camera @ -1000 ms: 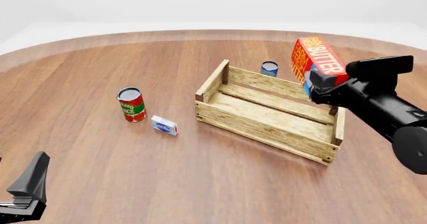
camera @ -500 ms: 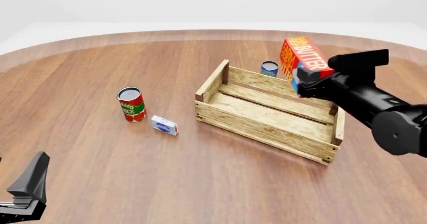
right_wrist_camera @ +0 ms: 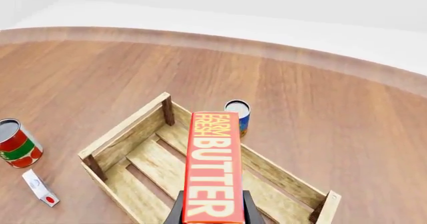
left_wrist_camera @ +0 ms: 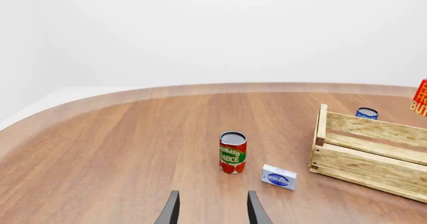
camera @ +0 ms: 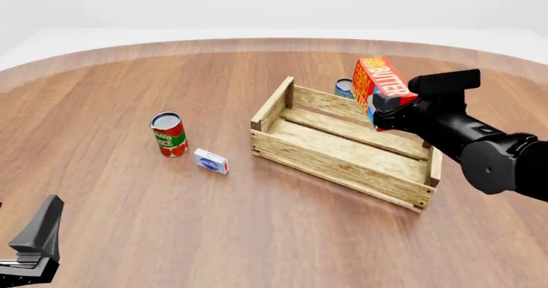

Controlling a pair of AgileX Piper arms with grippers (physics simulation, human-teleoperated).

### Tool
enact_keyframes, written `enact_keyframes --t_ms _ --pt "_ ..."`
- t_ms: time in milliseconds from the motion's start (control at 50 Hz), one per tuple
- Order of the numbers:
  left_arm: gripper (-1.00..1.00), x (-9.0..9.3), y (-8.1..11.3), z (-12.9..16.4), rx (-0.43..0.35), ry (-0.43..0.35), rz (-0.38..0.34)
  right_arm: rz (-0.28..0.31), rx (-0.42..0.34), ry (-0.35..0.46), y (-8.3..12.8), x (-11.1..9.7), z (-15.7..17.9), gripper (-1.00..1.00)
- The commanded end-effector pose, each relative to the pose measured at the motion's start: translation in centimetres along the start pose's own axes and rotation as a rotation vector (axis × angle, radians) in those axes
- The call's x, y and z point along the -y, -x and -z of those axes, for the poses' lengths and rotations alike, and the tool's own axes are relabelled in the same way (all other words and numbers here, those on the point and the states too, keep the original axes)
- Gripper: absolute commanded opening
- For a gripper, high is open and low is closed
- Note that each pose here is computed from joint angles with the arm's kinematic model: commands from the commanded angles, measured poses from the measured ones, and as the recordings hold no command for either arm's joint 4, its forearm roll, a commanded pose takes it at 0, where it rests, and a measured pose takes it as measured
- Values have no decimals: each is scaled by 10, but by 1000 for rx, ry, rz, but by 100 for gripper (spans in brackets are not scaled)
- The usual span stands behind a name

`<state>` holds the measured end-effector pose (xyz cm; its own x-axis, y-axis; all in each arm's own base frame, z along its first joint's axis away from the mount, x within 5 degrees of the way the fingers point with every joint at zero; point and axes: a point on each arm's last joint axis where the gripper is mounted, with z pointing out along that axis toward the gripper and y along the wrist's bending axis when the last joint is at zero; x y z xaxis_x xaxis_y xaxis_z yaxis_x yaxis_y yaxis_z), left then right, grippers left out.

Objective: Pick up the butter and put it in the tray.

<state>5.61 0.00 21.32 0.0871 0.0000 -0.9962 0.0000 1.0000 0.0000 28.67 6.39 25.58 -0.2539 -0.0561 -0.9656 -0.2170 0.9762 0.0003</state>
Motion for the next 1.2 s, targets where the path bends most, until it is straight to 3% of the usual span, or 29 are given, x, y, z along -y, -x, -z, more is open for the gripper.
enact_keyframes --t_ms 20,1200 --pt "100 0 0 0 0 0 0 -22 15 2 4 0 -5 -100" --pt "100 0 0 0 0 0 0 -58 -74 7 -28 -3 -37 -100"
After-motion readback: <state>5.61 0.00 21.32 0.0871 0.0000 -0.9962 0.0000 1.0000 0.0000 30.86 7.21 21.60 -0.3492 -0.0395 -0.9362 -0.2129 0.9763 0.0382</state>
